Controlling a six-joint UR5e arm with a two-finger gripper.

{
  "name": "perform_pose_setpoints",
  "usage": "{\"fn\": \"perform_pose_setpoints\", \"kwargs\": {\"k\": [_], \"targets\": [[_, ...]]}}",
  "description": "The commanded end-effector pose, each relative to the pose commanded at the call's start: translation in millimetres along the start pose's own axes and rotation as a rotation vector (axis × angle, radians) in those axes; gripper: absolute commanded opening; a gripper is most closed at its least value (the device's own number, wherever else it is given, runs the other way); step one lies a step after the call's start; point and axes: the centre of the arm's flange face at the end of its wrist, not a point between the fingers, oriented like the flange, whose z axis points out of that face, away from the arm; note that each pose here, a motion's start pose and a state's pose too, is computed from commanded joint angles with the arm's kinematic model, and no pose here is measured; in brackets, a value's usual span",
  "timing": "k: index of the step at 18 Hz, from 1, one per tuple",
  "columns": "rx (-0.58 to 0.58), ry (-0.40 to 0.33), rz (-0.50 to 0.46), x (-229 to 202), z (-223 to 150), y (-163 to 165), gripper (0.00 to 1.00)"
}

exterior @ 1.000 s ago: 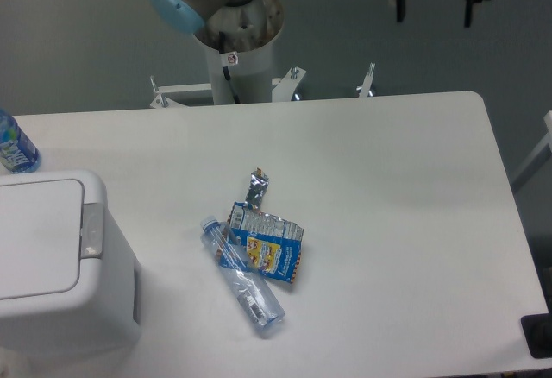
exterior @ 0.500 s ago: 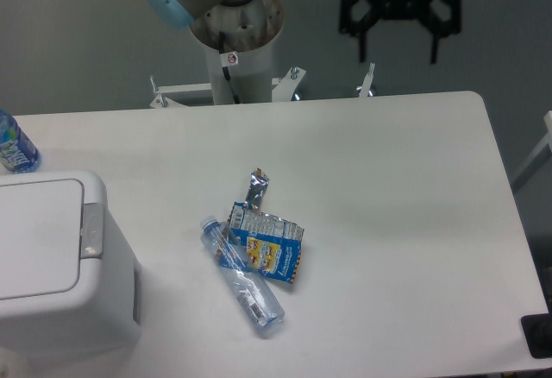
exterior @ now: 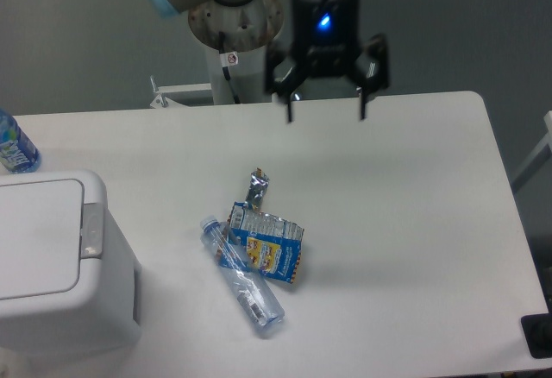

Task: Open the trash can
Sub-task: 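Move the open gripper down toward the white trash can's lid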

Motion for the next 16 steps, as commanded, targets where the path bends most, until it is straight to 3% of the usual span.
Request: {"fn": "perform_pose_setpoints", "kwargs": {"k": [3,5,16], "targets": [[0.084,0.02,-0.107,35,14,-20,1.0],[0.107,0.037,-0.129,55,22,-22,1.0],[0.049,0.14,-0.2,130,45,-13,1.0]]}}
